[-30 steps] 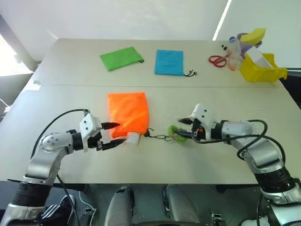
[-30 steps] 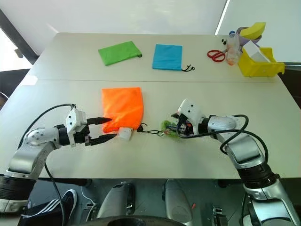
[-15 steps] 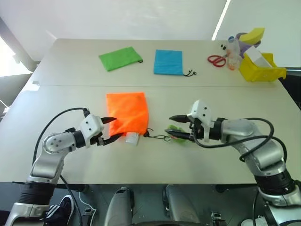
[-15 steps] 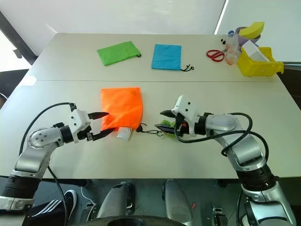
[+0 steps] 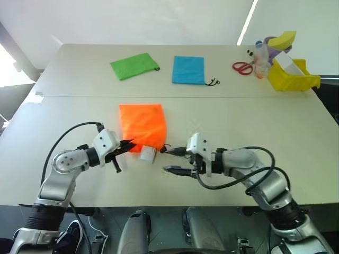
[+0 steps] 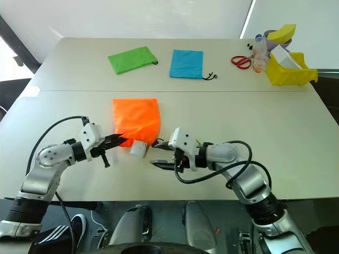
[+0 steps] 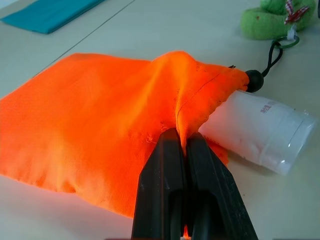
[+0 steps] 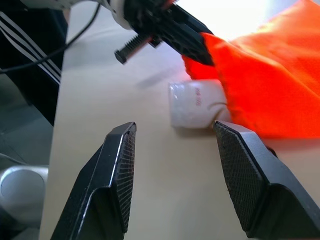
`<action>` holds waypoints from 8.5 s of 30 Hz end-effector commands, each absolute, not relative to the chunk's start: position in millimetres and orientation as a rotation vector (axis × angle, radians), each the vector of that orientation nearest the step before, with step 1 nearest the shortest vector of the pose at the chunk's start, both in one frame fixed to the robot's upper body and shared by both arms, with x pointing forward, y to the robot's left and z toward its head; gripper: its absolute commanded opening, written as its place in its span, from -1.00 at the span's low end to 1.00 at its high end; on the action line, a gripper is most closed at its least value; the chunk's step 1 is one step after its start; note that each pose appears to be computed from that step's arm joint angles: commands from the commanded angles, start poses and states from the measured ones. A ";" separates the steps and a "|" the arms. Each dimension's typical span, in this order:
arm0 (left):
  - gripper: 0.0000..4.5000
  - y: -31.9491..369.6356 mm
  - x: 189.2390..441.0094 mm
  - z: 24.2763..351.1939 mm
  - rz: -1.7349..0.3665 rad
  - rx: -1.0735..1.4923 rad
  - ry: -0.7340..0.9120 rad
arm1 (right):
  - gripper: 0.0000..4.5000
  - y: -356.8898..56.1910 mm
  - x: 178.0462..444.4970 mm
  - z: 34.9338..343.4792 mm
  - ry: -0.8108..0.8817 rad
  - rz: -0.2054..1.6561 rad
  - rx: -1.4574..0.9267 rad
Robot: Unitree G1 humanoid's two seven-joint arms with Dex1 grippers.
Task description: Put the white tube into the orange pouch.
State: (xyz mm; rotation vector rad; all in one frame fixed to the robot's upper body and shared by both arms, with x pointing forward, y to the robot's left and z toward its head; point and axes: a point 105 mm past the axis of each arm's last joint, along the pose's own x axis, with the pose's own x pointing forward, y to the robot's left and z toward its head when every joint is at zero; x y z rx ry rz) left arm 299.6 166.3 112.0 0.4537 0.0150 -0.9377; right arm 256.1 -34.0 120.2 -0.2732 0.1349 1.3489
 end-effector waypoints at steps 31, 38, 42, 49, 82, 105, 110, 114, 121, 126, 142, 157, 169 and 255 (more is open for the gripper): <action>-0.97 165.2 298.7 139.8 -0.935 0.370 -0.050 | 0.15 -58.9 296.7 109.7 0.131 1.162 -0.533; -0.97 157.1 299.6 165.8 -0.975 0.217 -0.069 | 0.15 -59.5 303.4 95.9 0.163 1.121 -0.562; -0.97 162.2 302.4 178.4 -0.973 0.145 -0.068 | 0.15 -63.2 307.1 98.3 0.156 1.101 -0.568; -0.97 157.5 303.1 191.3 -0.992 0.062 -0.071 | 0.15 -58.6 306.7 102.7 0.132 1.100 -0.548; -0.97 170.0 300.0 194.9 -0.971 -0.021 -0.002 | 0.15 -79.5 311.3 106.9 0.146 1.072 -0.660; -1.00 180.0 307.9 207.1 -0.944 -0.032 -0.045 | -0.97 -92.2 292.5 197.1 0.026 1.189 -0.149; -1.00 185.9 314.6 226.9 -0.917 -0.166 -0.096 | -0.97 -88.8 295.3 230.3 -0.076 1.165 0.037; -1.00 186.4 311.6 209.9 -0.924 -0.072 -0.026 | -0.97 -88.9 295.5 237.6 -0.088 1.162 0.101; -1.00 178.4 291.9 170.0 -1.014 0.236 0.074 | -0.97 -98.0 296.5 251.1 -0.112 1.152 0.218; -1.00 181.2 291.9 171.4 -1.031 0.318 0.052 | -0.97 -97.8 295.4 228.1 -0.021 1.142 0.154; -1.00 164.7 269.9 130.0 -1.075 0.274 0.118 | -0.97 -112.3 273.1 184.9 0.132 1.140 0.073; 0.49 169.6 267.4 135.3 -1.087 0.111 0.121 | -1.00 -114.4 259.6 150.4 0.250 1.156 -0.027; 0.49 167.6 284.6 155.5 -1.140 0.146 0.060 | -1.00 -144.7 246.9 121.6 0.408 1.168 -0.248; -0.97 155.6 289.8 113.7 -0.953 0.455 0.008 | -1.00 -147.1 278.7 116.4 0.328 1.054 -0.363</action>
